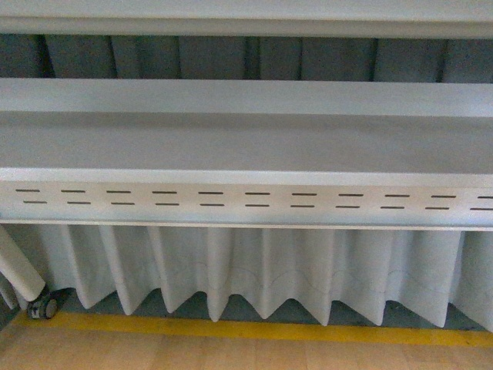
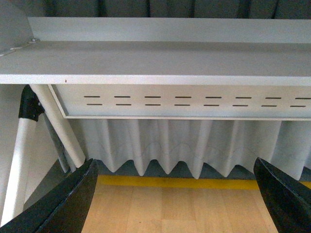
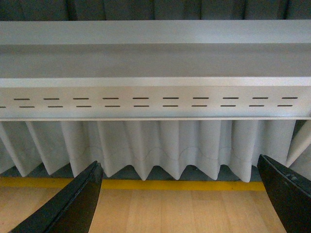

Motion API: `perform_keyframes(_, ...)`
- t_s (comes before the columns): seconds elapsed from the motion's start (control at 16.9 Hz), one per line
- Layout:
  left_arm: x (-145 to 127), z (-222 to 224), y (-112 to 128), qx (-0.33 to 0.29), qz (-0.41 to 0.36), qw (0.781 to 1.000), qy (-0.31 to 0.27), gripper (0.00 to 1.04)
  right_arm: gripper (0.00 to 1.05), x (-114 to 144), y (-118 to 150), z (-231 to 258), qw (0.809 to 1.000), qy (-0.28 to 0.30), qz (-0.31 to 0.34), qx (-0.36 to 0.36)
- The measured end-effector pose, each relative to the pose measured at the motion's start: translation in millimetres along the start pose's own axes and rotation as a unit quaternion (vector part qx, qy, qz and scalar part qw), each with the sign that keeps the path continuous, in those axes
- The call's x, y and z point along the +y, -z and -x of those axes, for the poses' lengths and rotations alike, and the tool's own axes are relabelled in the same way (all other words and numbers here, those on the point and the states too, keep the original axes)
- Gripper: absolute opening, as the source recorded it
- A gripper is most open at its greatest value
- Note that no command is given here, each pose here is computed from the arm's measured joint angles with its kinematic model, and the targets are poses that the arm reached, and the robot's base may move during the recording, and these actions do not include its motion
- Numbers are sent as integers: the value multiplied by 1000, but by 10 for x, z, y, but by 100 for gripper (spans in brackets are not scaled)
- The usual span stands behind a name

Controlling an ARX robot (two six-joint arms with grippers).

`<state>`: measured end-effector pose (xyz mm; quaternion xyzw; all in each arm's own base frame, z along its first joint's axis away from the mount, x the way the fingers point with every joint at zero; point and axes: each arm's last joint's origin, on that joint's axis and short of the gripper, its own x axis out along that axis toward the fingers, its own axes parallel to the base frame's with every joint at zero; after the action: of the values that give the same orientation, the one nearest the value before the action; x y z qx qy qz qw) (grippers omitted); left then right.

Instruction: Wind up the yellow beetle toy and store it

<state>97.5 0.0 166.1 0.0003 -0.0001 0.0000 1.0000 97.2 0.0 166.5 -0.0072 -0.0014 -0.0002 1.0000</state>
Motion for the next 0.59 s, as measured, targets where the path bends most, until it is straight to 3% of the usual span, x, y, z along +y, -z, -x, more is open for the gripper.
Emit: perform_keyframes(0.59, 0, 0, 0, 0, 0, 1000, 0, 98, 98, 0, 0, 0, 1000, 0, 0, 0)
